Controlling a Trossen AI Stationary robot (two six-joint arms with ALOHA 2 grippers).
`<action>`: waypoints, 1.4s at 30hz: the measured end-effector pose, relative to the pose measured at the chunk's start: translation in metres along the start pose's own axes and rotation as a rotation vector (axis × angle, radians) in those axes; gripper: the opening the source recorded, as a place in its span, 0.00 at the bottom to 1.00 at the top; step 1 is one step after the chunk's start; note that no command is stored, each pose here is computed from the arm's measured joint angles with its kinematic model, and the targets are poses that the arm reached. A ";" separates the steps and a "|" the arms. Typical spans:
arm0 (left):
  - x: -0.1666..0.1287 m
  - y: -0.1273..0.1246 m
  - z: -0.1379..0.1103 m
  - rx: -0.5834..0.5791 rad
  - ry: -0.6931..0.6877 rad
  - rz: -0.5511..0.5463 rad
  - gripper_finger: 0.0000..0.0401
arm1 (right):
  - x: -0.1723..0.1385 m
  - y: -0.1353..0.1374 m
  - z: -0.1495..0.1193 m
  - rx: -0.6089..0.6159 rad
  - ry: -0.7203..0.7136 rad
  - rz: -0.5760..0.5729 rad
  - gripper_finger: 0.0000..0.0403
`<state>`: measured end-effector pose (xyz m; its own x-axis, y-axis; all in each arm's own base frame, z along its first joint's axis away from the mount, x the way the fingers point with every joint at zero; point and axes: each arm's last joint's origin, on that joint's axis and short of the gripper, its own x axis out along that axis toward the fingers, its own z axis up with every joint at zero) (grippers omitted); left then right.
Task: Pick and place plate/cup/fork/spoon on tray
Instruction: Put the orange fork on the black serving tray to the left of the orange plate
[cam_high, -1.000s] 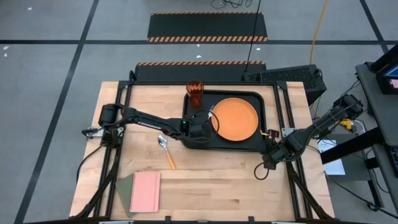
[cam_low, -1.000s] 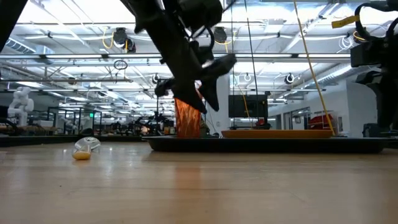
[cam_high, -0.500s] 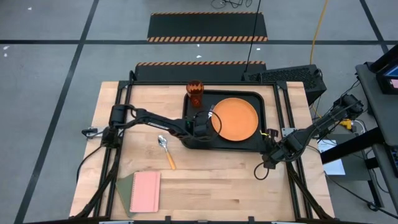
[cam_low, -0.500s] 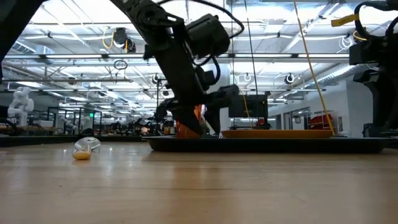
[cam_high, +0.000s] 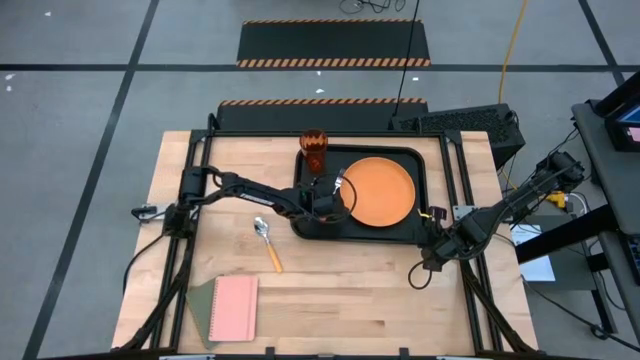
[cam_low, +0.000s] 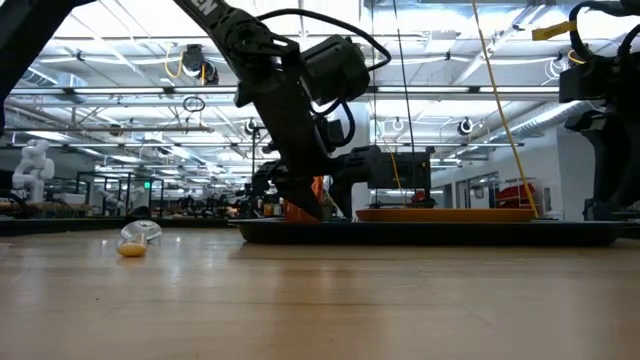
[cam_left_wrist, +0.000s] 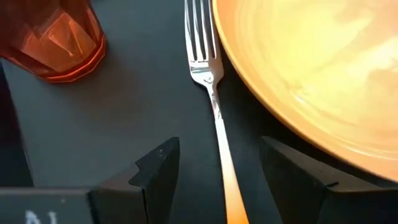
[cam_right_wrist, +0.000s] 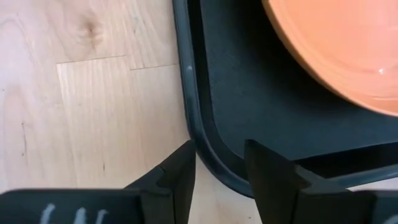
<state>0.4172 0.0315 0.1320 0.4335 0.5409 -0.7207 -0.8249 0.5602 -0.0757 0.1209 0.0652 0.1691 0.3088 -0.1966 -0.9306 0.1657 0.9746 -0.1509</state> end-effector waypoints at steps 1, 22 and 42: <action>0.001 0.000 -0.001 -0.006 -0.002 -0.002 0.56 | 0.000 0.000 0.000 -0.001 0.000 0.000 0.32; 0.017 -0.002 -0.014 -0.045 -0.028 0.045 0.32 | 0.000 0.000 0.000 -0.012 -0.004 0.002 0.32; 0.017 -0.004 -0.014 -0.062 -0.032 0.035 0.06 | 0.000 0.000 0.000 -0.008 -0.005 0.003 0.32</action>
<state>0.4223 0.0295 0.1102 0.4146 0.5798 -0.7014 -0.8600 0.5015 -0.0939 0.1211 0.0654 0.1696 0.3140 -0.1942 -0.9293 0.1570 0.9760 -0.1509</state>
